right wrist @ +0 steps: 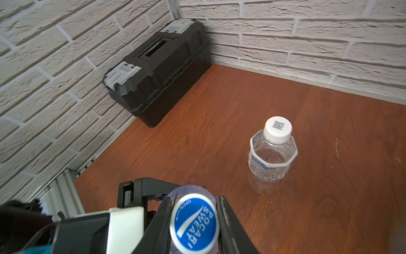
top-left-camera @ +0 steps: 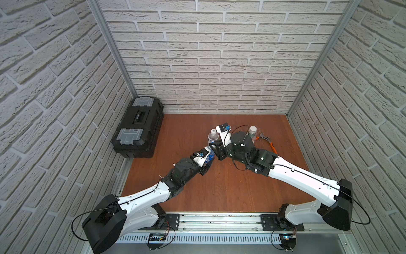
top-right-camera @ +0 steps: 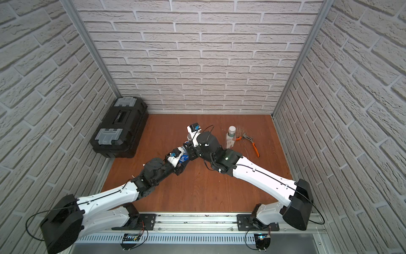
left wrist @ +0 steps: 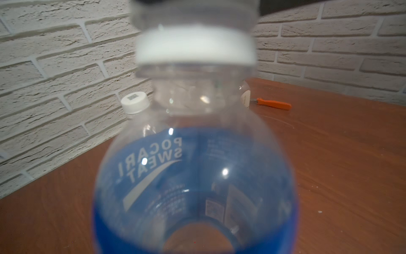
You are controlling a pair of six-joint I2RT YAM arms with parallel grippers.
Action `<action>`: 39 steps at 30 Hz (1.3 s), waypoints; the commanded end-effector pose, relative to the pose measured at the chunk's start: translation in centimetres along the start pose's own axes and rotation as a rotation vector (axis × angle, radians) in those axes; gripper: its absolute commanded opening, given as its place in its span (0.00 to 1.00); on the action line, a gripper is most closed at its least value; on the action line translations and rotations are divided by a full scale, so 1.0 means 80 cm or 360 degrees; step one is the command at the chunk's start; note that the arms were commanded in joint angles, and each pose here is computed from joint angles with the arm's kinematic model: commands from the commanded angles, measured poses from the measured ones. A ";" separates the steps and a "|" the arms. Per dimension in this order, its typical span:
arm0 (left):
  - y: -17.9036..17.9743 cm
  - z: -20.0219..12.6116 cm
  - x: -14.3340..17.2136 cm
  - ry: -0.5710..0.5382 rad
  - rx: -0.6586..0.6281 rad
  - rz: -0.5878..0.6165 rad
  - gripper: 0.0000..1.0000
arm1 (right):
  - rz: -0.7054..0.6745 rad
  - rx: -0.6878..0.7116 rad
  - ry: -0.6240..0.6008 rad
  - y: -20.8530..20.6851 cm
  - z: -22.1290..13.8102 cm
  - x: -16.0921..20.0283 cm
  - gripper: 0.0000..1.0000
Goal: Screw on the bottle caps
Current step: Screw the bottle cap onto the plastic bottle.
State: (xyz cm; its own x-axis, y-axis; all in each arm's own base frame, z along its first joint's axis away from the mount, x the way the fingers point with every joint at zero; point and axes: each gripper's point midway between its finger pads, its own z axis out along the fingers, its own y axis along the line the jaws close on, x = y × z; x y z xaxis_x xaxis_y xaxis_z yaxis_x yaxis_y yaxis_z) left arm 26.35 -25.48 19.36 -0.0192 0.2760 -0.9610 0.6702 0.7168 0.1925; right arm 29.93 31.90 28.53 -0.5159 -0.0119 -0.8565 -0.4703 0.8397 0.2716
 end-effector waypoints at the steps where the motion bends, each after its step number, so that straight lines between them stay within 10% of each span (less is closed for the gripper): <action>1: -0.020 -0.010 -0.093 -0.0417 0.0019 0.0246 0.59 | 0.0257 0.0387 0.0026 -0.041 0.020 0.056 0.33; 9: -0.023 0.015 -0.030 -0.0173 0.0009 0.0328 0.59 | 0.0375 0.0409 -0.0263 -0.041 -0.017 -0.001 0.45; 22: -0.033 0.001 0.026 0.0095 0.0501 0.0079 0.60 | -0.0688 -0.0197 -0.0157 -0.003 -0.085 -0.031 0.84; 28: -0.057 -0.012 0.006 0.0099 0.0991 -0.0147 0.60 | -0.1248 -0.0993 0.0140 0.002 -0.133 0.049 0.84; 39: -0.066 -0.012 -0.019 0.0072 0.1150 -0.0118 0.59 | -0.1315 -0.1325 0.0134 -0.013 -0.115 0.020 0.73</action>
State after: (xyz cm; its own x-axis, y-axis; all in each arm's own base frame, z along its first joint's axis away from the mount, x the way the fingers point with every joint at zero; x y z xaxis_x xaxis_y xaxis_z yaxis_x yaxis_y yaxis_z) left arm 22.82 -28.60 18.40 -0.1468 0.3026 -0.9417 0.9758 0.2004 -0.0877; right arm 24.71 25.05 29.35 0.0454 -0.5358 -0.8431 -0.9884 0.0986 -0.1158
